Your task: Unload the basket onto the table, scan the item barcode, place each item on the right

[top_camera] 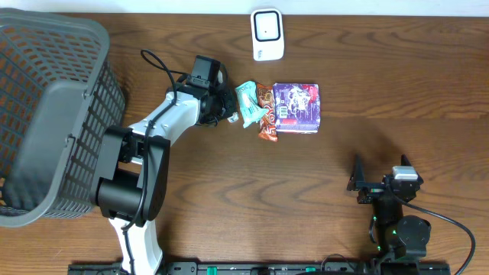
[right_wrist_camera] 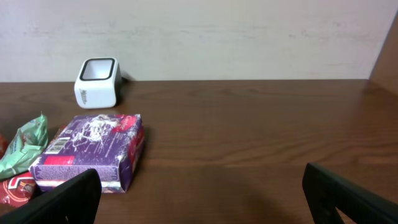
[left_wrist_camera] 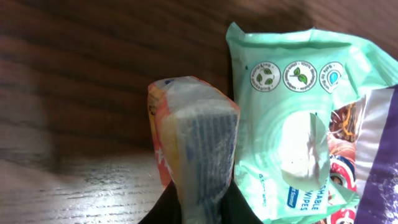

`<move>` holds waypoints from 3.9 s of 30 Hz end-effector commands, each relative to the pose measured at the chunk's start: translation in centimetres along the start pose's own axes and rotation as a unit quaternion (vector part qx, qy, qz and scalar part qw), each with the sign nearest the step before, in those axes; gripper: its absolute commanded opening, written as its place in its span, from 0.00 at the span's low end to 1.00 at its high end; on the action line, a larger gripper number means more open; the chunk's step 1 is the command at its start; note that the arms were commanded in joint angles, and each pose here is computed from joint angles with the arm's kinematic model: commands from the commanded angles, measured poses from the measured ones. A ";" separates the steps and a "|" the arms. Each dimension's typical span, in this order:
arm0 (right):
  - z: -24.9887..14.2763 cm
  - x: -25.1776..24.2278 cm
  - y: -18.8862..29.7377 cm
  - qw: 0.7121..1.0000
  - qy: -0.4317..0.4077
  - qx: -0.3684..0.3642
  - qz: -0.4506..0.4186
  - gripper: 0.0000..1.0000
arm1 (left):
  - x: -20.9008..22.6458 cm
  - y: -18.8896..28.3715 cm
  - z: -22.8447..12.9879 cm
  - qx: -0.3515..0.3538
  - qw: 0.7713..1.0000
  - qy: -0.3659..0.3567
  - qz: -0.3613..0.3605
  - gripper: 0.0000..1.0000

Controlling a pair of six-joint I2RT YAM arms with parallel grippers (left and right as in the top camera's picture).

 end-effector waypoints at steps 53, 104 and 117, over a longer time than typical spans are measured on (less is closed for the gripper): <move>0.0 -0.1 0.0 1.000 0.007 0.000 -0.002 0.99 | 0.5 4.8 0.0 -0.007 0.997 -0.066 0.033 0.08; 0.0 -0.1 0.0 1.000 0.007 0.000 -0.002 0.99 | 3.4 3.8 1.8 -0.057 0.976 -0.116 0.176 0.08; 0.0 -0.1 0.0 1.000 0.007 0.000 -0.002 0.99 | 0.8 7.2 3.1 -0.102 0.981 -0.096 0.131 0.17</move>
Point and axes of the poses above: each gripper's point midway between its finger pads, its own y axis back along the fingers, its own x axis along the line the jaws close on, z = x × y, the point moved 1 cm from there along y, back along the fingers, and after that the axes turned 9 degrees about -y, right-handed, at the moved point
